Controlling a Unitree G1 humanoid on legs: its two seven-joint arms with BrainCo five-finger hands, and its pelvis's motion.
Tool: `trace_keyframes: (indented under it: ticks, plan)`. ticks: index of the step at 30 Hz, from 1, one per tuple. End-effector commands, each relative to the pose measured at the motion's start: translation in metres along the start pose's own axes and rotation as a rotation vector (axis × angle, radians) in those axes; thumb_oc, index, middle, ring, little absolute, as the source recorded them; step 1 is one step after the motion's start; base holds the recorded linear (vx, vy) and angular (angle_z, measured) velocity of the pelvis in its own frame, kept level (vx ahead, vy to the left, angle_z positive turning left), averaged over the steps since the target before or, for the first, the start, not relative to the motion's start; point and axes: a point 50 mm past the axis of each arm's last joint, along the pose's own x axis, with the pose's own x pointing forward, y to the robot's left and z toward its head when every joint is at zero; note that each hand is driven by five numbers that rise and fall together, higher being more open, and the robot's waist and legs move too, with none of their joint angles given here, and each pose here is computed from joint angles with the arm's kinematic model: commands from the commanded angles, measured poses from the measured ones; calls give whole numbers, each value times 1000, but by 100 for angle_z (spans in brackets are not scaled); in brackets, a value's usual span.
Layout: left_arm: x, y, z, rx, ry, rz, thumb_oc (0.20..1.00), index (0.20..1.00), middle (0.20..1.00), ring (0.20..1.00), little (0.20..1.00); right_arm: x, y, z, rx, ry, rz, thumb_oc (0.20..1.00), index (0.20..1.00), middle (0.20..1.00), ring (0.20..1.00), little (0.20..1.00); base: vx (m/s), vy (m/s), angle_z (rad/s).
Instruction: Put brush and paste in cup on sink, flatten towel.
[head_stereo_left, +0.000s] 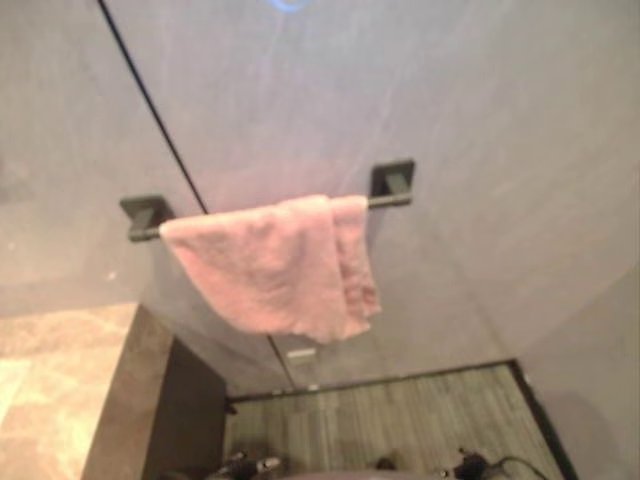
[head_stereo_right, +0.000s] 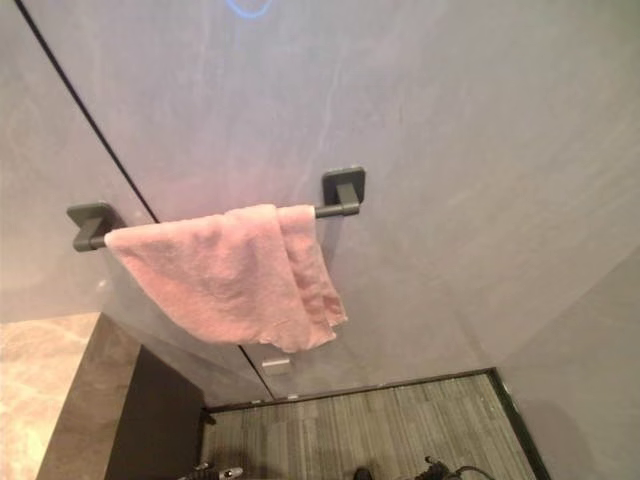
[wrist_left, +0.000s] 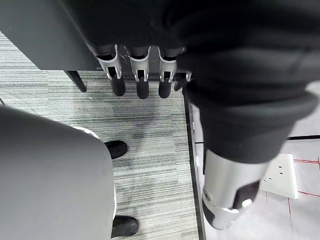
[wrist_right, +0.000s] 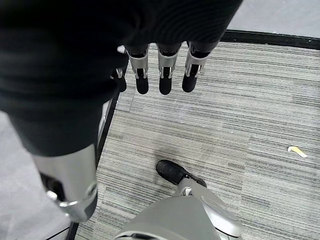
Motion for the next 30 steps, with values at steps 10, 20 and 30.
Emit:
trace_keyframes:
  ticks: [10,20,30]
  plan:
    - [2,22,23,-12,-49,72,1000,1000,1000,1000,1000,2,-25,4,-20,29,-58,1000,1000,1000,1000,1000,-1,2,0]
    - [-5,44,48,40,-259,108,1000,1000,1000,1000,1000,0,-52,24,109,-142,-140,1000,1000,1000,1000,1000,-22,23,6]
    - [-8,82,15,69,-153,230,1000,1000,1000,1000,1000,0,-44,22,58,-156,-113,1000,1000,1000,1000,1000,-13,8,5]
